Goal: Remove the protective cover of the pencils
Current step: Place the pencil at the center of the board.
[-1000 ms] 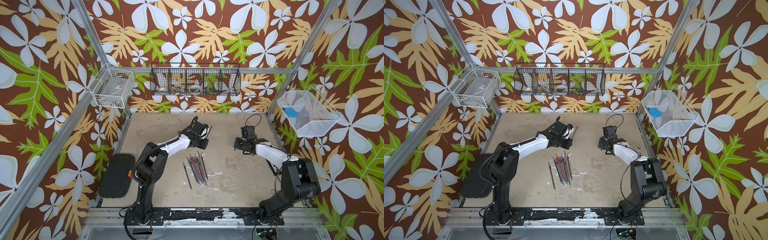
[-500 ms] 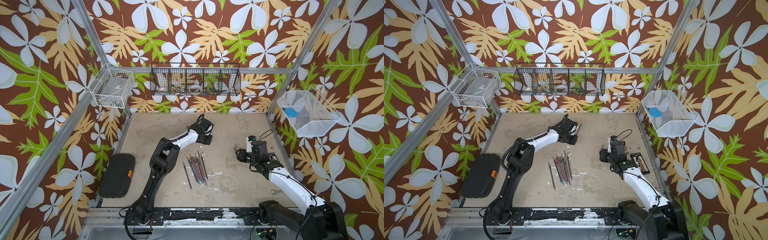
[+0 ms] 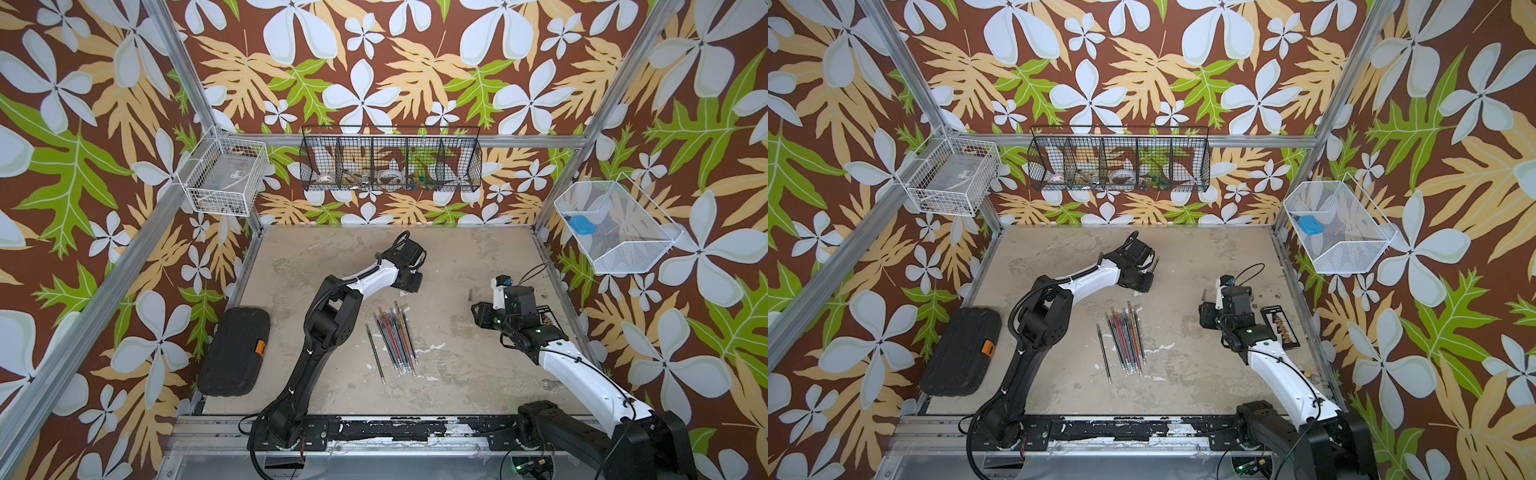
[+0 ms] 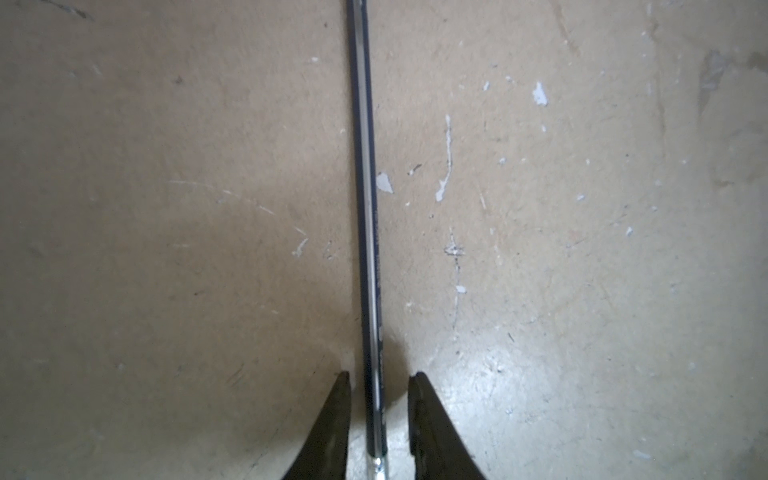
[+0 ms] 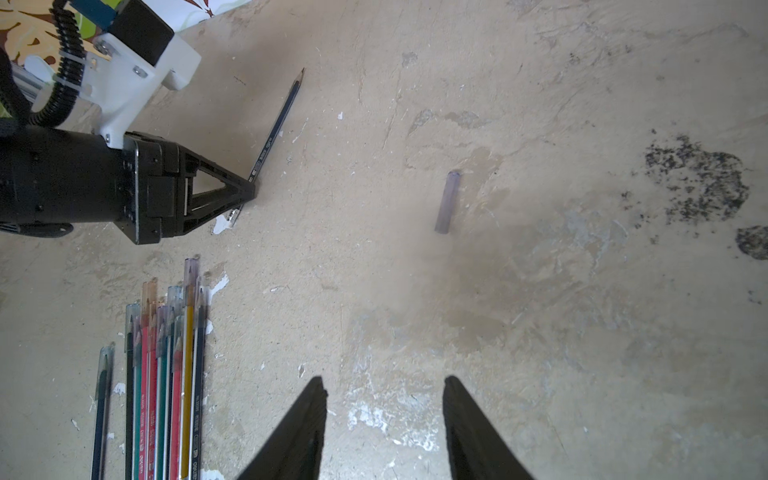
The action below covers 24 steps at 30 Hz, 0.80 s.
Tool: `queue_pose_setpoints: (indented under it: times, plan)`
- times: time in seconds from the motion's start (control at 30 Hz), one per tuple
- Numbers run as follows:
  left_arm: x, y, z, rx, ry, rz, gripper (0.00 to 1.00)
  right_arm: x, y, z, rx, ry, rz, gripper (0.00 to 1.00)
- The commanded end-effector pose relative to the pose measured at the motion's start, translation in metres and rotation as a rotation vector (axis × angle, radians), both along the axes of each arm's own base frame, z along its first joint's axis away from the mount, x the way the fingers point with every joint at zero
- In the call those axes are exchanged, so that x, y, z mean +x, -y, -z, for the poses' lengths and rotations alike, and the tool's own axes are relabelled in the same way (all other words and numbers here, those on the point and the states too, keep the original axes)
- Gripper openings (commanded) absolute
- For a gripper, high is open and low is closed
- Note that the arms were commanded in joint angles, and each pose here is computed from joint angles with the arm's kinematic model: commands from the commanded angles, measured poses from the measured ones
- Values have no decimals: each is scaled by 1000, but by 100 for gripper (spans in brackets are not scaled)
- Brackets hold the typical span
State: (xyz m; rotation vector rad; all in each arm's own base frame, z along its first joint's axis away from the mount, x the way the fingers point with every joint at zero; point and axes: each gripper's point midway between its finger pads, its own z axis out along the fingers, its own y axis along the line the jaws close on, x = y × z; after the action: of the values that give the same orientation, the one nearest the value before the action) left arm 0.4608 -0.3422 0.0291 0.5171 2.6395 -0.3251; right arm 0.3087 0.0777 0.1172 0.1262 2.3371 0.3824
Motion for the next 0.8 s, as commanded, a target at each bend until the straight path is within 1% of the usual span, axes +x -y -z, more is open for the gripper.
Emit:
queue_pose_setpoints:
  times: [0.0,0.13,0.2,0.33,0.4,0.5,0.6,0.67,0.77]
  plan:
    - [-6,-8,1,22,-31,-17,27,2,-3,-4,8,20,-14,48]
    - [-5,-2,-18,-18,-14,-11,27,2,-3,-3,9,18,-14,48]
    - [-4,2,-38,-52,10,-8,28,2,-3,-2,9,17,-18,48]
    - [-2,3,-86,-100,101,21,35,2,-13,3,27,-1,-67,45]
    - [-3,-2,-101,-113,134,35,36,3,-23,7,27,-21,-109,44]
    - [-6,-16,-119,-163,168,35,35,1,-57,14,-2,-60,-231,43]
    - [-7,-37,-145,-284,220,14,33,-1,-94,25,-32,-124,-345,40]
    - [-5,-56,-165,-361,266,-26,31,0,-116,29,-49,-153,-400,37]
    - [-9,-73,-191,-424,339,-60,32,4,-144,31,-68,-170,-455,33]
